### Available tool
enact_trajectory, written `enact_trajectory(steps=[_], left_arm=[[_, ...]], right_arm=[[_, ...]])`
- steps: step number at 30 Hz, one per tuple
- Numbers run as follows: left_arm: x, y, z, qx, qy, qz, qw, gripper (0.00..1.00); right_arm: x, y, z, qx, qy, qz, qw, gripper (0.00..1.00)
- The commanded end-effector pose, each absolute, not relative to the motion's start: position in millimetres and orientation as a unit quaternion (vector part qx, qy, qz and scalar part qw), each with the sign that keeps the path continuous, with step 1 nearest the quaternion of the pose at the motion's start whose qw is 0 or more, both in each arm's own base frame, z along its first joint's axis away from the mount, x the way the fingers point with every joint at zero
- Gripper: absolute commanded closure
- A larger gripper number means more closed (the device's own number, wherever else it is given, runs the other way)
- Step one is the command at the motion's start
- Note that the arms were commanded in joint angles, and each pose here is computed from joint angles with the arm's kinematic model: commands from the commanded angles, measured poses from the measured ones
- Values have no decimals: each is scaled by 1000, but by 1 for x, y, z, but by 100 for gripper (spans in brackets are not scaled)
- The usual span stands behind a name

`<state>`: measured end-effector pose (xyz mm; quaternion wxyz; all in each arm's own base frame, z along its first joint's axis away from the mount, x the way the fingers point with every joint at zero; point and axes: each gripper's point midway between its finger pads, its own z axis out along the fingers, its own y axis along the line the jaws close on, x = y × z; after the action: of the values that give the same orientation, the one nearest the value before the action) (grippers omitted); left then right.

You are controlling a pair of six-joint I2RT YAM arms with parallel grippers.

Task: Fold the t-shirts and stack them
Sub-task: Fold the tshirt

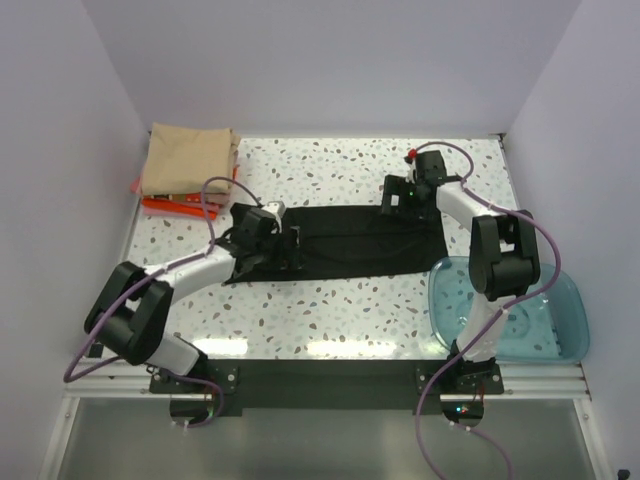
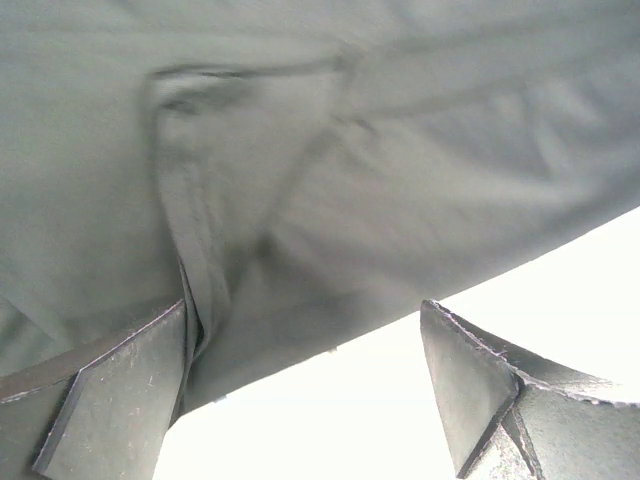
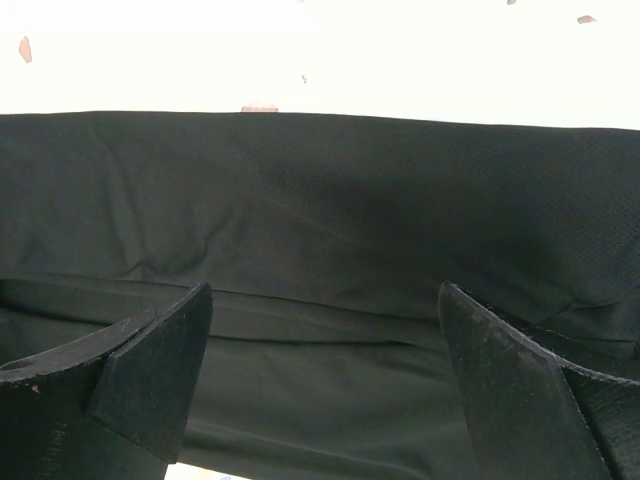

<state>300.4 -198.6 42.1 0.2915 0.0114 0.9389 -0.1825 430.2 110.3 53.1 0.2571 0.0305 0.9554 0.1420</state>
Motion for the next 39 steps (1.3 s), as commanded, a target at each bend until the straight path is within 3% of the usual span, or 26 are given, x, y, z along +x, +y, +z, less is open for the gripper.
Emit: enact_trajectory(steps=[1, 12, 19, 28, 35, 39], left_arm=[[283, -218, 67, 84, 914, -238, 318, 0], [264, -227, 106, 164, 870, -292, 361, 0], [317, -197, 113, 57, 898, -169, 402, 0], [358, -220, 73, 37, 920, -149, 359, 0], [363, -208, 53, 8, 929, -111, 353, 0], [352, -217, 47, 18, 931, -139, 336, 0]], right_arm=[[432, 110, 53, 35, 954, 145, 260, 1], [434, 102, 52, 37, 956, 136, 259, 1], [434, 96, 57, 38, 955, 130, 265, 1], [434, 97, 52, 38, 957, 130, 258, 2], [433, 93, 44, 42, 960, 124, 249, 1], [432, 91, 41, 45, 961, 121, 245, 1]])
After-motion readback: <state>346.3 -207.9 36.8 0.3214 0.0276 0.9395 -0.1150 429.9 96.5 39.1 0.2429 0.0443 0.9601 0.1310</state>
